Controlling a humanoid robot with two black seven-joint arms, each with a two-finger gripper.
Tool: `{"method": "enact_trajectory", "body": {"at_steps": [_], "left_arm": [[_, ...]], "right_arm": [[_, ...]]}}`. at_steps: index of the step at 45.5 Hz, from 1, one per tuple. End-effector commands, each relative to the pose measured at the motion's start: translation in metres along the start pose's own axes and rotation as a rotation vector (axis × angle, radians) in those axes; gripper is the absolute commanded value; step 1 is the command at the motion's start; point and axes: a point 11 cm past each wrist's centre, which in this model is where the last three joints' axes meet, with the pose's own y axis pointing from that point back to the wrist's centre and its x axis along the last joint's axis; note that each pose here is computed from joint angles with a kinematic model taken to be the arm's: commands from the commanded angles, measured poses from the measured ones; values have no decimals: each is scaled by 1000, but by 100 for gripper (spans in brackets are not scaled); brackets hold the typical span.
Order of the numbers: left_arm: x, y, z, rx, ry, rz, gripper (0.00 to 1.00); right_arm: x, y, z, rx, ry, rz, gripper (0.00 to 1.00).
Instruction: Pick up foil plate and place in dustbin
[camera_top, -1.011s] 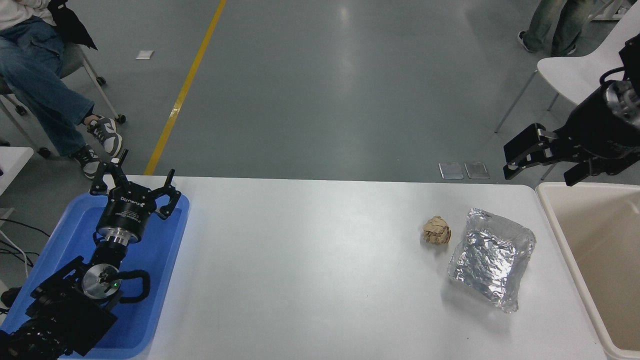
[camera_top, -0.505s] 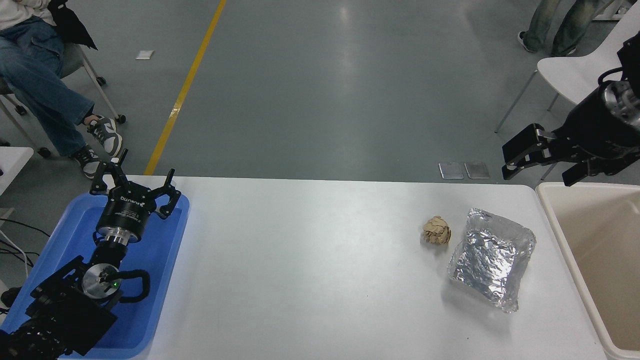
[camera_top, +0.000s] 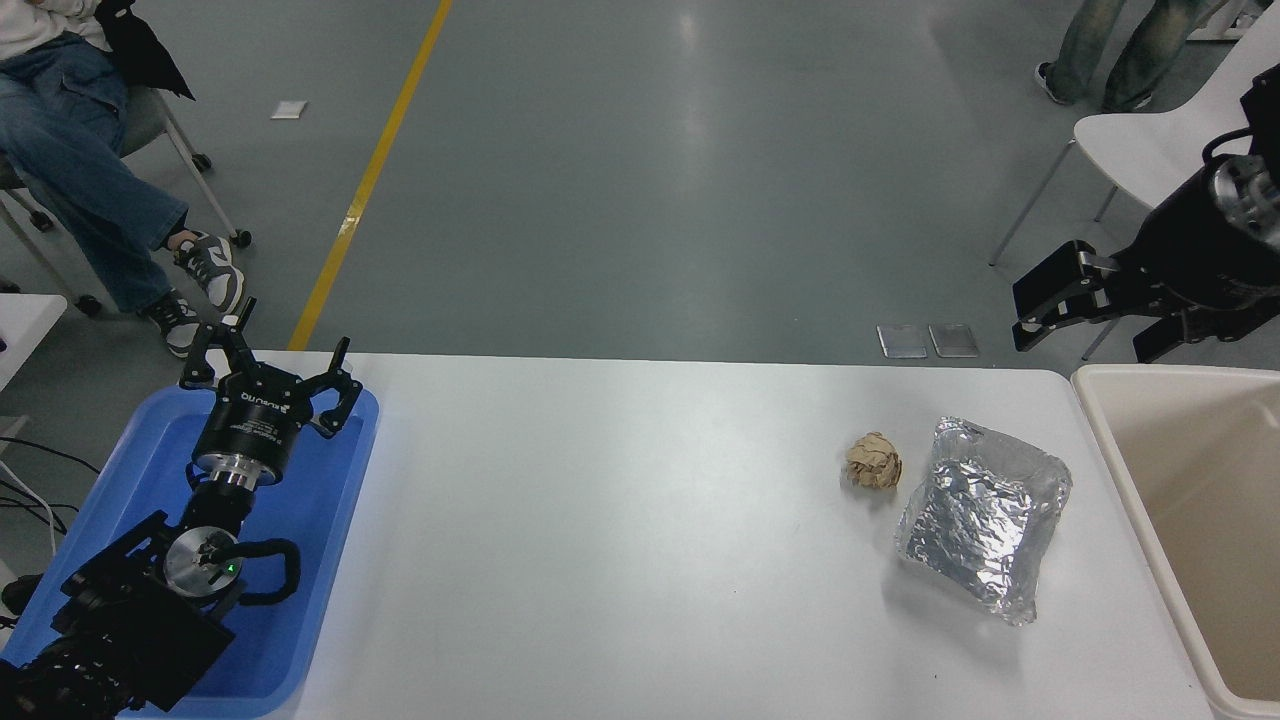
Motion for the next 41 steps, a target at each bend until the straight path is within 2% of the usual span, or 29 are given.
{"method": "enact_trajectory", "body": {"at_steps": [1,25,35,41], "left_arm": [[0,0,0,-1,0,0,100],[0,0,0,1,-1,0,100],[0,0,0,1,-1,0,100],[0,0,0,0,0,0,100]], "right_arm": [[0,-5,0,6,-1,-8,100],[-2,-16,49,-42,-126,-10,100],[-27,-51,86,-70,-208,-97,100],[-61,-91,105,-103,-248,-222,100]]}}
